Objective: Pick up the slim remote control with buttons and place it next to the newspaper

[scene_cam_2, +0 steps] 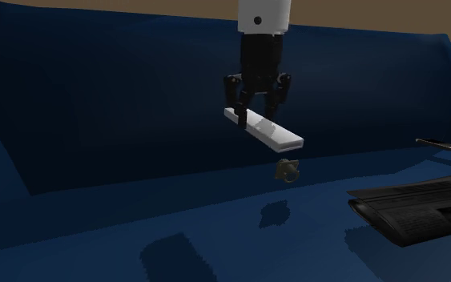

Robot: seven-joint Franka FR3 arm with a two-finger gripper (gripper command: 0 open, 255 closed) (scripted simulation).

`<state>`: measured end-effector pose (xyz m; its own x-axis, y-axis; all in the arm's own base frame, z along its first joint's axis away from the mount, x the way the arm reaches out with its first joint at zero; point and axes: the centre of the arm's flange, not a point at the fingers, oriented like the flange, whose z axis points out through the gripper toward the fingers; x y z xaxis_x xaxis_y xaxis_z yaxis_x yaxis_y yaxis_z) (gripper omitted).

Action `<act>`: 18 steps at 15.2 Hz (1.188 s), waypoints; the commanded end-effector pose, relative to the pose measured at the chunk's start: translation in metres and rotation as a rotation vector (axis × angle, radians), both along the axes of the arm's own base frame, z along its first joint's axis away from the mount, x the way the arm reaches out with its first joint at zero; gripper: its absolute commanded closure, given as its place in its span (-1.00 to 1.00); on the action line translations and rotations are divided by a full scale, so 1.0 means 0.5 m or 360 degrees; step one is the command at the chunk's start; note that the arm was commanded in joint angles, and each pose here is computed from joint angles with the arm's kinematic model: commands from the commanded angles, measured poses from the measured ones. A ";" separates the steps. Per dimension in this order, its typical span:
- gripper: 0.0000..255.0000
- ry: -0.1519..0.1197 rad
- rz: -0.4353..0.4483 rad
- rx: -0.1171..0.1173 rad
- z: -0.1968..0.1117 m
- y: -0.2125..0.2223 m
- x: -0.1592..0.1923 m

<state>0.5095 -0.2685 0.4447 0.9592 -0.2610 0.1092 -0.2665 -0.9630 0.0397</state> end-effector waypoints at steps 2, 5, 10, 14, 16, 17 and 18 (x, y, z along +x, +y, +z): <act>1.00 -0.0001 0.0002 0.0001 0.005 -0.045 -0.068; 1.00 -0.0001 0.0002 0.0001 0.008 -0.090 -0.133; 1.00 -0.0001 0.0002 0.0001 0.012 -0.164 -0.242; 1.00 -0.0001 0.0002 0.0001 0.016 -0.224 -0.329; 1.00 -0.0001 0.0002 0.0001 0.018 -0.254 -0.372; 1.00 -0.0001 0.0002 0.0001 0.019 -0.269 -0.394; 1.00 -0.0001 0.0002 0.0001 0.020 -0.284 -0.416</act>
<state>0.3117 -0.4044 0.4530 0.9591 -0.2612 0.1092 -0.2667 -0.9630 0.0390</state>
